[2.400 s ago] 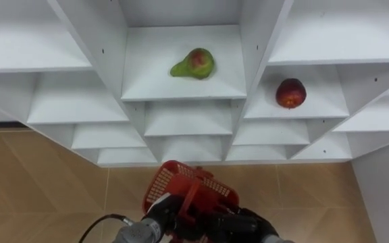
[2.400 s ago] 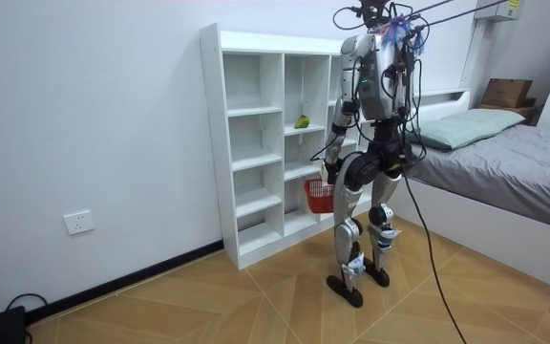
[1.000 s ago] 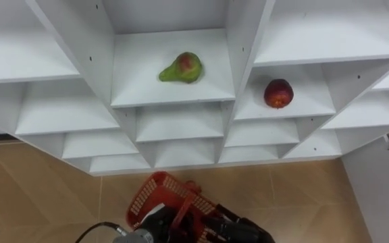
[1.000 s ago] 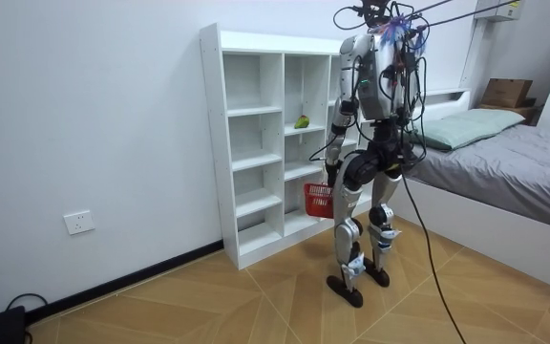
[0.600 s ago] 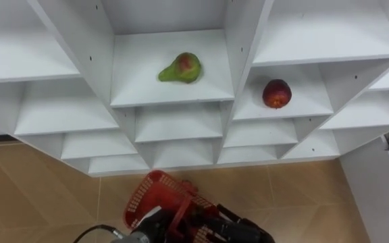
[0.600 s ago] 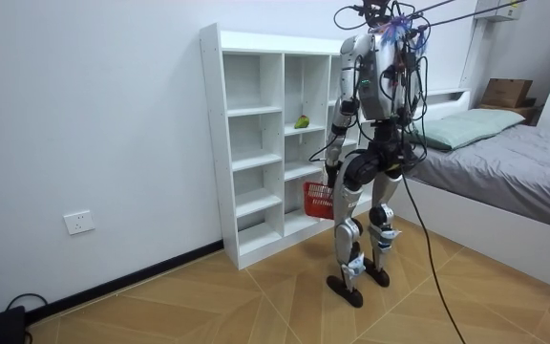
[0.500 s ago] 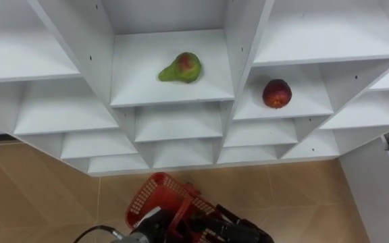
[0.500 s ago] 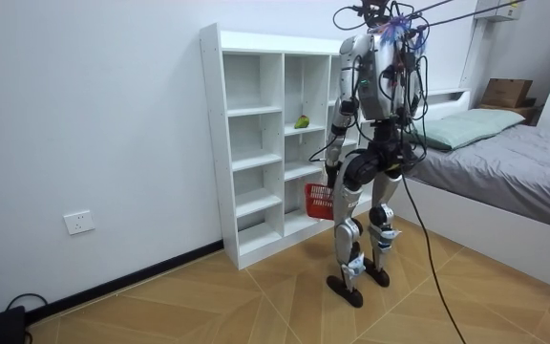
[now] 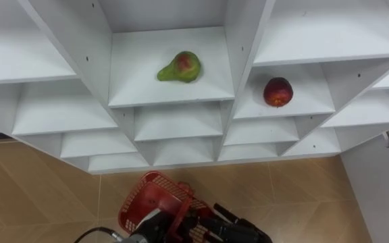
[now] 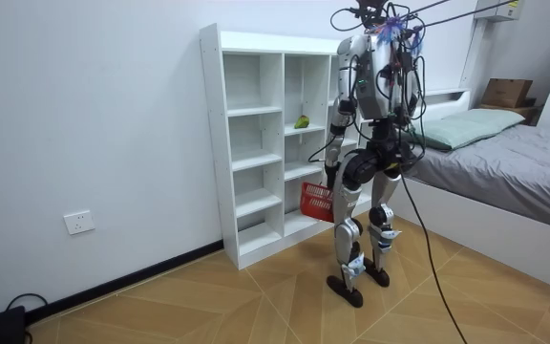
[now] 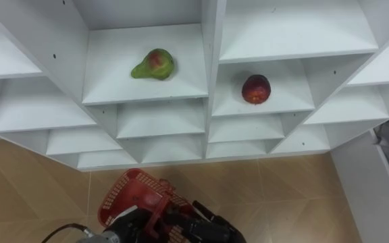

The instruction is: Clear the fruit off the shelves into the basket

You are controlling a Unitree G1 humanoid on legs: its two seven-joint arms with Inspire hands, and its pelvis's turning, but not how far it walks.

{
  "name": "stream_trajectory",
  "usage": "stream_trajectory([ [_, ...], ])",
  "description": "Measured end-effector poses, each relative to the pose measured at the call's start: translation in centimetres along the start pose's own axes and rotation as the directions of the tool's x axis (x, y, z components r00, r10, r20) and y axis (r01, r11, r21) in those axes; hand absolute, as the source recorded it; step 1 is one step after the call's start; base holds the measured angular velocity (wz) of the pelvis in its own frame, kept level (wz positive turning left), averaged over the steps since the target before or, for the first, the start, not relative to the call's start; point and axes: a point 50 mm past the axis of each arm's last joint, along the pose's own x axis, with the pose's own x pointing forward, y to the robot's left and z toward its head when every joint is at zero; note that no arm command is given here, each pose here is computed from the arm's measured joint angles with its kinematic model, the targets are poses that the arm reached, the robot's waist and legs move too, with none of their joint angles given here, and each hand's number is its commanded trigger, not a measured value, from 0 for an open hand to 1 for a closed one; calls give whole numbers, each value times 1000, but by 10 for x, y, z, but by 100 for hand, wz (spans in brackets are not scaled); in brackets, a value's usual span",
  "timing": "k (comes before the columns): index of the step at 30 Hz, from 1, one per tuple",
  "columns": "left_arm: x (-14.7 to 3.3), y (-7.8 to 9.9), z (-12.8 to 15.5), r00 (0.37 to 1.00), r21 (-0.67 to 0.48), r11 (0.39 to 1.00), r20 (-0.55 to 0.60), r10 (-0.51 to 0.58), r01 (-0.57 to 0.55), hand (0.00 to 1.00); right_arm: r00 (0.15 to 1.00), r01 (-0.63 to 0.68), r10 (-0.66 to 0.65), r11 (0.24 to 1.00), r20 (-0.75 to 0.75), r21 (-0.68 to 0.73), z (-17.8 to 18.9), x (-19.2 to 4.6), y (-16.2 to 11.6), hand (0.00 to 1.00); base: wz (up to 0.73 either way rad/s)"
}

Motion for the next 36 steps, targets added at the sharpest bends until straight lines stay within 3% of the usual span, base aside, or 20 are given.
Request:
stream_trajectory([
  [11,-5,15,-21,996,-73,996,-68,55,-60,100,994,4,-40,939,-99,-343,14,-2,-4,0,0],
  [17,-10,23,-29,991,-179,976,-66,112,-123,100,995,-88,49,849,-88,-521,29,0,16,0,1],
  [24,-14,28,-37,986,-255,953,-75,151,-165,100,991,-125,130,800,-34,-587,43,2,35,0,11],
  [32,-17,30,-43,980,-273,942,-89,178,-196,100,972,-128,233,598,18,-791,68,-2,74,0,12],
  [36,-23,38,-49,972,-315,920,-87,218,-235,100,965,-67,248,542,83,-838,79,-8,79,0,1],
])
